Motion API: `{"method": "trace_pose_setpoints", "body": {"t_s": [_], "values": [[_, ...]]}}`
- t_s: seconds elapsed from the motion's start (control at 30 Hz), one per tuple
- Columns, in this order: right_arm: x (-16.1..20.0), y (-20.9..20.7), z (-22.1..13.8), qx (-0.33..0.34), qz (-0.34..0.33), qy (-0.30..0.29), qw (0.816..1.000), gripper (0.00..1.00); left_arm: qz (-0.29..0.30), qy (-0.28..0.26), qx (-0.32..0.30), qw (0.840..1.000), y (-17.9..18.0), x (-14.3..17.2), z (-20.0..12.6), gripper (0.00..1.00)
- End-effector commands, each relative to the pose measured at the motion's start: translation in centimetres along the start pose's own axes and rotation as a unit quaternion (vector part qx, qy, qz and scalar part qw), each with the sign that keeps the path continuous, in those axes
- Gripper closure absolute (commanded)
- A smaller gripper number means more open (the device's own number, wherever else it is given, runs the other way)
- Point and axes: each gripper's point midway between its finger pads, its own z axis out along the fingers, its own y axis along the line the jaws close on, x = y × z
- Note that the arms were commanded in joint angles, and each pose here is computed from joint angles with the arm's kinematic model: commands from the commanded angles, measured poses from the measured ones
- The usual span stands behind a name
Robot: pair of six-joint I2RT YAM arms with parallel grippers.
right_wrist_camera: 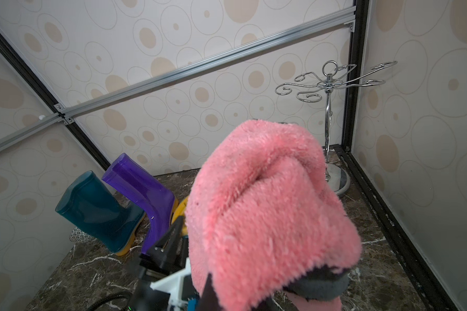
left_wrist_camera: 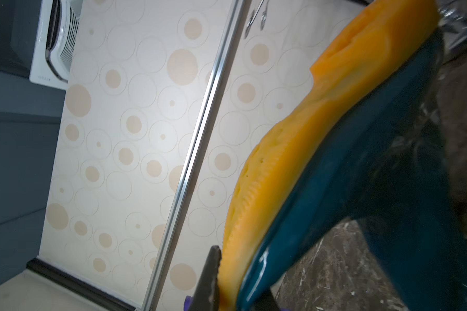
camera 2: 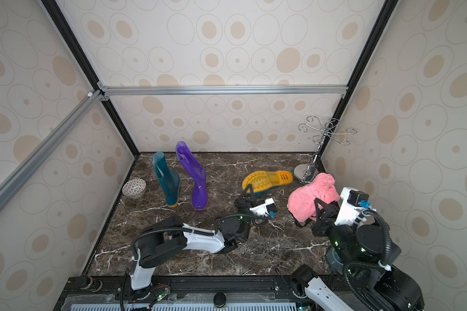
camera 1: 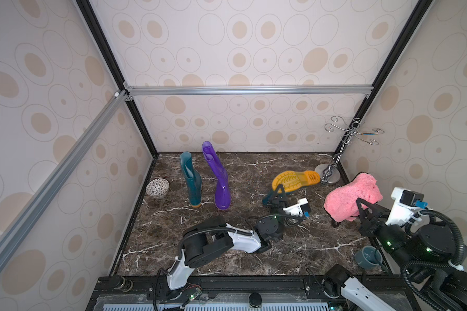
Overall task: Wipe the rubber boots with a cloth
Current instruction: Adjust the rubber boot at the center of the board.
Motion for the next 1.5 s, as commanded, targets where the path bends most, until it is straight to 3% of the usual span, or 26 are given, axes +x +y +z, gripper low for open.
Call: {"method": "trace_pose_setpoints", "body": {"t_s": [0.0,0.2,0.37,0.47,0.7,0.87,0.9,0.97,1.2,1.37,1.47], "values": [[-0.5,-0.3,-1.1,-0.007,0.015,-0.01,1.0,1.0,-0.069,0.024,-0.048,0.996,2.9,1.1,-2.0,1.0],[-0.2,0.2,-1.2,-0.018,0.01,0.007,1.0,1.0,-0.073,0.046,0.044,0.995,-1.6,2.8,-4.8,1.0],[0.0,1.0,-0.8,-0.032,0.013,0.018,0.999,1.0,-0.074,0.06,0.08,0.992,-3.4,3.8,-6.4,0.97],[0.9,1.7,0.2,-0.037,0.009,0.044,0.998,1.0,-0.073,0.055,0.085,0.992,-3.7,4.0,-7.4,0.76],[4.1,2.8,2.7,-0.04,0.006,0.112,0.993,1.0,-0.09,0.055,0.139,0.985,-5.8,4.2,-8.8,0.41],[6.1,3.5,4.1,-0.041,0.006,0.155,0.987,1.0,-0.109,0.051,0.167,0.979,-6.3,4.5,-9.4,0.28],[6.6,3.6,4.5,-0.041,0.005,0.165,0.985,1.0,-0.112,0.049,0.177,0.977,-6.4,4.6,-9.6,0.22],[7.3,3.8,5.0,-0.036,-0.002,0.185,0.982,1.0,-0.126,0.047,0.192,0.972,-6.3,4.8,-10.0,0.02],[9.6,4.1,6.7,-0.031,-0.003,0.218,0.975,1.0,-0.143,0.034,0.273,0.951,-7.3,5.0,-11.6,0.0],[11.1,4.5,7.8,-0.032,-0.002,0.239,0.971,1.0,-0.098,0.012,0.345,0.933,-8.9,5.0,-12.8,0.0],[12.1,4.5,8.3,-0.027,-0.006,0.253,0.967,1.0,-0.1,0.009,0.377,0.921,-8.5,5.2,-13.0,0.0]]}}
